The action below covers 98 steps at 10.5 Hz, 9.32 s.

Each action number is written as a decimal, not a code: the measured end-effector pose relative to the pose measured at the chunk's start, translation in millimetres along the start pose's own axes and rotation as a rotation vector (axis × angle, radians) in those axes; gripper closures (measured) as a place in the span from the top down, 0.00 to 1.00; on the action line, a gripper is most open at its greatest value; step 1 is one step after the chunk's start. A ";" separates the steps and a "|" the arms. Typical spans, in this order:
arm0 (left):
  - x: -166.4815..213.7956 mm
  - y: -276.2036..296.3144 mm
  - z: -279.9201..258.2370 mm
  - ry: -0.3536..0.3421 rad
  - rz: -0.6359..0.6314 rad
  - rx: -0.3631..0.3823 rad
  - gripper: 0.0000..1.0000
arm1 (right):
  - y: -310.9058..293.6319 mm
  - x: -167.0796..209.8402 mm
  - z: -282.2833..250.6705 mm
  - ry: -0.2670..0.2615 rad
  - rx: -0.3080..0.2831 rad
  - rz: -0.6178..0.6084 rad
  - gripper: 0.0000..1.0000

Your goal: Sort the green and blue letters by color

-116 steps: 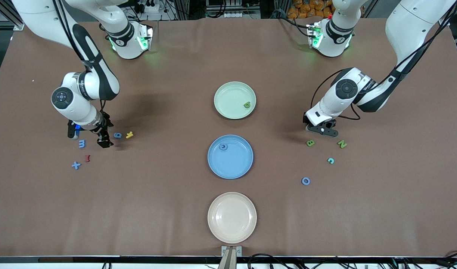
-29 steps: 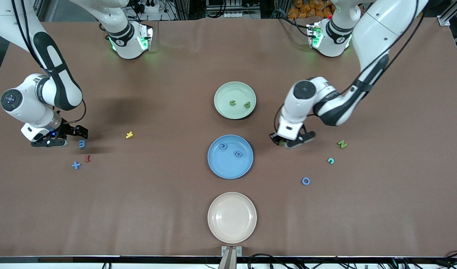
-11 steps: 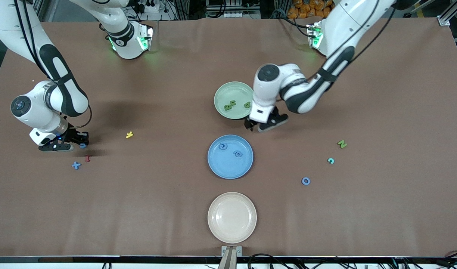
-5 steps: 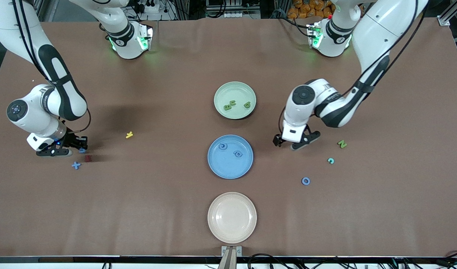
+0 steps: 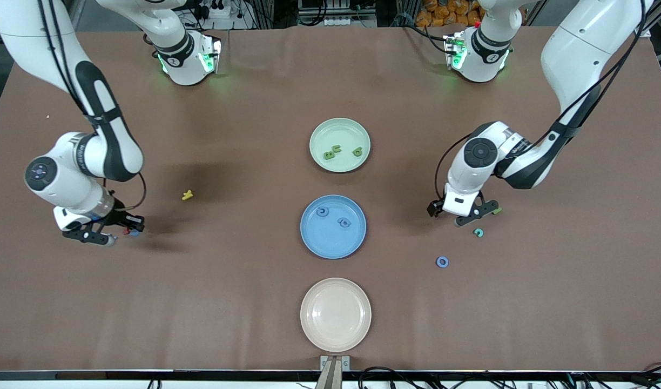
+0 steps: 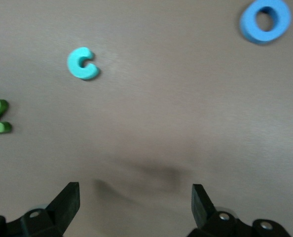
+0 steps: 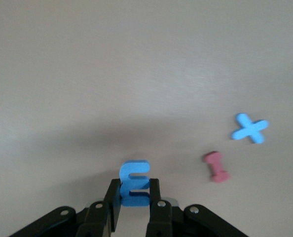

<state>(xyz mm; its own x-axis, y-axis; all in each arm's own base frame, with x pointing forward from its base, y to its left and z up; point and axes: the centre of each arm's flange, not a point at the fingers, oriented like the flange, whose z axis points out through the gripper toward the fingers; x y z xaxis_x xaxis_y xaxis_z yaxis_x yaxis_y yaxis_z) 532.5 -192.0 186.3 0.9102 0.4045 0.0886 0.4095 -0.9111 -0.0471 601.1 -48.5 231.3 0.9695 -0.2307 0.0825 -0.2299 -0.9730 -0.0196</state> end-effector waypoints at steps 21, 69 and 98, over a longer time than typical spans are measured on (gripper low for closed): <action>69.9 -134.6 28.2 -0.067 -0.001 -0.046 1.00 | -493.3 -129.2 -15.1 -0.039 0.301 0.475 0.70; -15.8 72.1 -44.7 -0.003 -0.197 0.062 1.00 | 117.2 26.9 60.5 0.033 -0.079 0.301 0.84; 127.1 -134.7 -411.0 -0.052 0.239 -0.178 1.00 | -363.6 -25.7 -49.0 0.110 0.194 -0.111 0.34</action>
<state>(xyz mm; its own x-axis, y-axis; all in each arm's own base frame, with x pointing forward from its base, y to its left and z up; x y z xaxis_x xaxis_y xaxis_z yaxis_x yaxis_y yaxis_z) 567.6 -50.4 612.8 0.9834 0.1758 0.0451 0.1697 -0.9787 0.1154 655.7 311.2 285.1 0.9704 -0.1311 0.2029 -0.0912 -0.9766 -0.1948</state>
